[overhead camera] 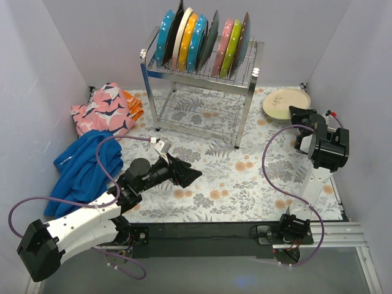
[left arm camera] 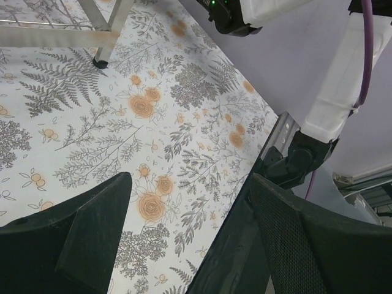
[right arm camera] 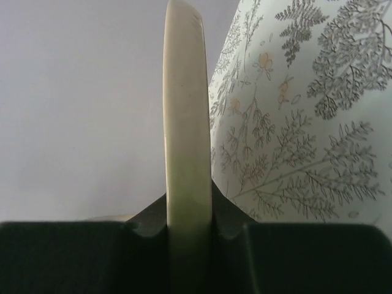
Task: Unload the plates from the dish rack
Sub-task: Place the plate at the corner of the board.
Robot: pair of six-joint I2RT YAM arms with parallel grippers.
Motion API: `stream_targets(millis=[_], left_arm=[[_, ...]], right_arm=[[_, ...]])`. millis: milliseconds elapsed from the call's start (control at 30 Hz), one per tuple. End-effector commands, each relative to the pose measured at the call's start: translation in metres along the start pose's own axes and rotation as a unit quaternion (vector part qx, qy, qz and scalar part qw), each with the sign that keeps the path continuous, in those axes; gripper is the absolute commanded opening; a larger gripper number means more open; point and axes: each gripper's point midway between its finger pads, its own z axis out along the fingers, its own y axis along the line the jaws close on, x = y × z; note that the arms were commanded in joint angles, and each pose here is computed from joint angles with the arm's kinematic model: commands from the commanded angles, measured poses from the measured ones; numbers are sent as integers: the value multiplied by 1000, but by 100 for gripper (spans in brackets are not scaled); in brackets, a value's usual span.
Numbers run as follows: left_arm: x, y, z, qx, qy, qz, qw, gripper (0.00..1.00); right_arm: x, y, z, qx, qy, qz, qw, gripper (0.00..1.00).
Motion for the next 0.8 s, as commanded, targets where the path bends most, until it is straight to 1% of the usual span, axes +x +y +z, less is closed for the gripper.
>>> stream_targets(millis=[0,67,167,200,267,400,433,467,567,600,667,700,733,767], left_arm=[[-3,-2,4,4,-2,15,1000,77],[-3,-1,5,2,-1,16,1000,77],[-3,0,4,1,-2,17,1000,77],[-3,0,5,0,-1,17,1000,76],[-3,1,4,-2,-3,19,1000,77],[-3,3,5,-6,-4,20,1000,77],[-2,4,5,-8,-3,19,1000,77],[-1,5,6,-10,-1,20,1000,76],[-1,7,7,-17,3,18,1000,77],[-1,7,7,-16,4,18,1000,77],[-2,5,7,-15,4,16,1000,76],[-2,5,7,-15,3,14,1000,77],[-2,5,6,-16,3,13,1000,77],[-1,7,6,-19,2,12,1000,77]], right_arm=[[-24,82,22,-115,-33,-6,993,5],[-24,85,28,-121,-31,4,992,6],[-16,69,38,-90,-20,12,996,9],[-11,58,40,-69,-14,18,997,9],[-8,51,40,-56,-13,23,998,11],[-2,34,43,-31,-6,27,999,22],[-2,32,43,-26,-6,28,999,23],[1,20,43,-3,0,34,999,24],[8,6,43,27,18,46,998,33],[9,2,41,38,21,55,998,42],[13,-7,33,59,28,63,996,47],[13,-5,28,67,33,65,995,52],[14,-5,25,73,36,64,995,54],[16,-12,19,89,40,64,993,58]])
